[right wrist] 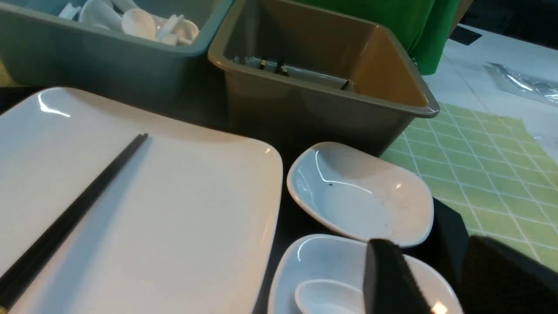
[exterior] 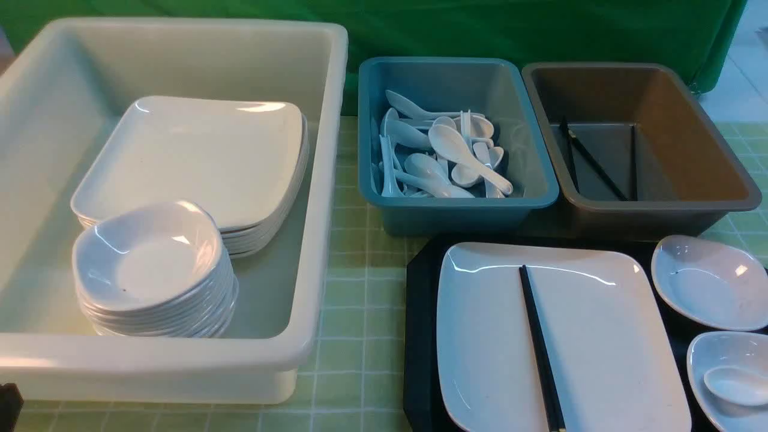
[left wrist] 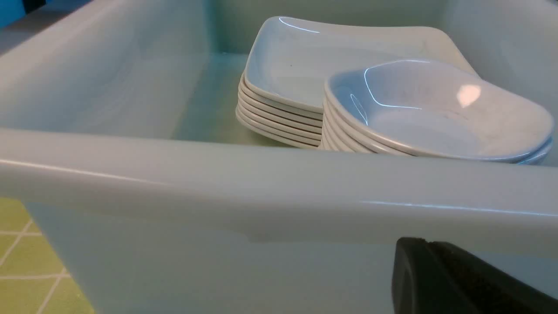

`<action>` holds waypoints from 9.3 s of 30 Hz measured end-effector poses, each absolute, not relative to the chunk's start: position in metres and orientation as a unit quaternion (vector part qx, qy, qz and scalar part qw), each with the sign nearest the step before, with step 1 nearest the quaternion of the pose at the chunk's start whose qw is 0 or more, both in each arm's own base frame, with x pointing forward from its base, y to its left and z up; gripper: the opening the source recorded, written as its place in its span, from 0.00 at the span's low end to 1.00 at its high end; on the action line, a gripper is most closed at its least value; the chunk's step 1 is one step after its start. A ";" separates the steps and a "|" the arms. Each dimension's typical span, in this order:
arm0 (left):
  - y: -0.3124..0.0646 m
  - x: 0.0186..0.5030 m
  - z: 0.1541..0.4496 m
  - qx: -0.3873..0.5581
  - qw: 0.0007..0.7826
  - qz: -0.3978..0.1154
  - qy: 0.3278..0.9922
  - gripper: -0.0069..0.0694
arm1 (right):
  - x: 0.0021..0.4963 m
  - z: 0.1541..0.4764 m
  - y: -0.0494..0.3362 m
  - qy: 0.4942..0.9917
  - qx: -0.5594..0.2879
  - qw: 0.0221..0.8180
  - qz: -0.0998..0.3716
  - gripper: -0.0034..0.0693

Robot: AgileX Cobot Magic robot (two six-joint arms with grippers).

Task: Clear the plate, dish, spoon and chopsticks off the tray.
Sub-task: Use the right arm to grab a soup spoon from the plate, then use the right arm to put the soup spoon into the small storage box in the middle, then use the right arm to grab a pair of chopsticks from the plate

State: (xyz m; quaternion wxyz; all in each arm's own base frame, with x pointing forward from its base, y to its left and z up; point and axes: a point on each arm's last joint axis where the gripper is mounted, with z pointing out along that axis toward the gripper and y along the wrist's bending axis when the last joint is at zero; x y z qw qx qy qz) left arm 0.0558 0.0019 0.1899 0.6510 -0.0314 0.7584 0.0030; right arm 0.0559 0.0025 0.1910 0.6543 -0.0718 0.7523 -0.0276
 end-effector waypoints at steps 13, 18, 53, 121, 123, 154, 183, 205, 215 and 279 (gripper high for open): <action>0.002 0.056 0.190 -0.031 0.651 0.003 0.758 0.09 | 0.056 0.191 0.002 0.752 -0.072 0.654 -0.028 0.38; 0.002 0.056 0.190 -0.031 0.651 0.003 0.758 0.09 | 0.056 0.191 0.002 0.752 -0.072 0.654 -0.028 0.38; 0.002 0.056 0.190 -0.031 0.651 0.003 0.758 0.09 | 0.056 0.191 0.002 0.752 -0.071 0.654 -0.027 0.38; 0.002 0.056 0.190 -0.031 0.651 0.003 0.758 0.09 | 0.249 0.230 -0.051 0.971 0.169 0.123 -0.119 0.60; 0.002 0.056 0.190 -0.031 0.651 0.003 0.758 0.09 | 0.248 0.230 -0.075 0.949 0.261 0.142 -0.107 0.60; 0.002 0.056 0.190 -0.031 0.651 0.003 0.758 0.09 | 0.257 0.198 -0.096 0.819 0.563 0.111 0.018 0.72; 0.002 0.056 0.190 -0.031 0.651 0.003 0.758 0.09 | 0.269 0.233 -0.099 0.840 0.495 0.220 0.036 0.19; 0.002 0.056 0.190 -0.031 0.651 0.003 0.758 0.09 | 0.424 0.356 0.134 0.749 0.119 0.585 0.287 0.19; 0.002 0.056 0.190 -0.031 0.651 0.003 0.758 0.09 | 0.481 0.255 0.181 0.770 0.115 0.570 0.264 0.44; 0.002 0.056 0.190 -0.031 0.652 0.003 0.758 0.09 | 0.269 0.162 0.173 0.990 -0.130 0.033 0.046 0.37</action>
